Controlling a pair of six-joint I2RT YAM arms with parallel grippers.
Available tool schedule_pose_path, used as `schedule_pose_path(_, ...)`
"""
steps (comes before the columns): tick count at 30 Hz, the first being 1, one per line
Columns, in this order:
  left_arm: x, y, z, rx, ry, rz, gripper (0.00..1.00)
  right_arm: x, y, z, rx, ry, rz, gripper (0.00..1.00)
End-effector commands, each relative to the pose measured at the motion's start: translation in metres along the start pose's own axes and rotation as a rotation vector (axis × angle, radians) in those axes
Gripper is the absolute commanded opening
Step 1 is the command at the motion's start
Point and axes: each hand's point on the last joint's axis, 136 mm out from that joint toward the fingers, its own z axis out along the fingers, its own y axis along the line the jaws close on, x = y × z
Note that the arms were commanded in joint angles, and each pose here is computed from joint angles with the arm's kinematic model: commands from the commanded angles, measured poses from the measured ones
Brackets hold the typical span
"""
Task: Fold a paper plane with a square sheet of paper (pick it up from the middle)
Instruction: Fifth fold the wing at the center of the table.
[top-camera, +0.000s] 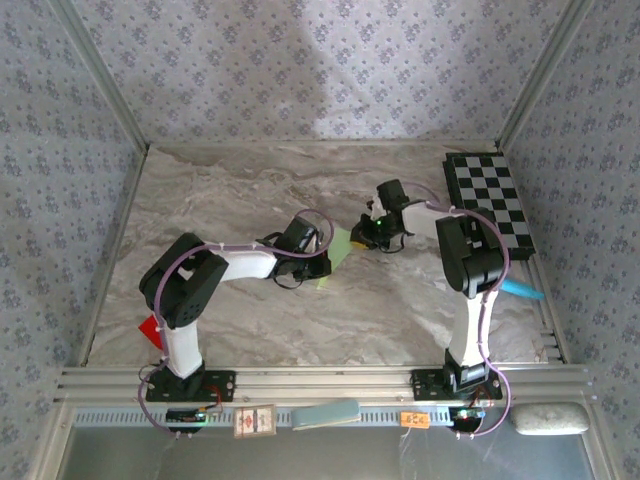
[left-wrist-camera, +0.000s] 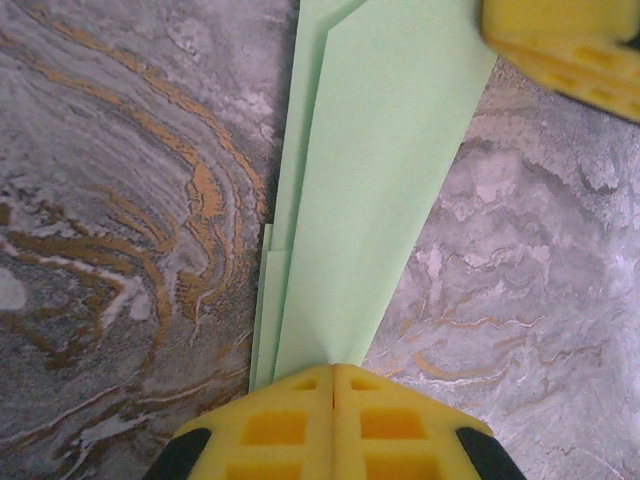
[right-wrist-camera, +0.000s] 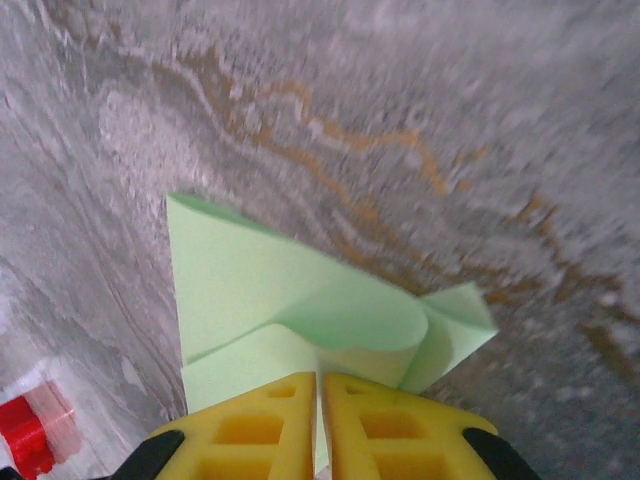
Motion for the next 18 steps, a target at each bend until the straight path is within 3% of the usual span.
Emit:
schedule_pose_path(1,0.046,0.057,0.007,-0.194,0.155,-0.070,0.00,-0.037,-0.041,-0.008,0.127,-0.102,0.035,0.14)
schedule_pose_path(6,0.045,0.055,0.007,-0.190,0.154,-0.069,0.00,-0.055,-0.035,-0.024,0.129,-0.143,0.005,0.14)
schedule_pose_path(11,0.043,0.052,0.008,-0.181,0.150,-0.066,0.00,-0.056,0.005,-0.064,0.055,-0.235,-0.090,0.14)
schedule_pose_path(15,0.041,0.050,0.008,-0.178,0.146,-0.066,0.00,-0.035,0.038,-0.078,-0.012,-0.248,-0.165,0.15)
schedule_pose_path(18,0.040,0.049,0.008,-0.175,0.143,-0.066,0.00,-0.005,0.049,-0.059,-0.052,-0.169,-0.168,0.14)
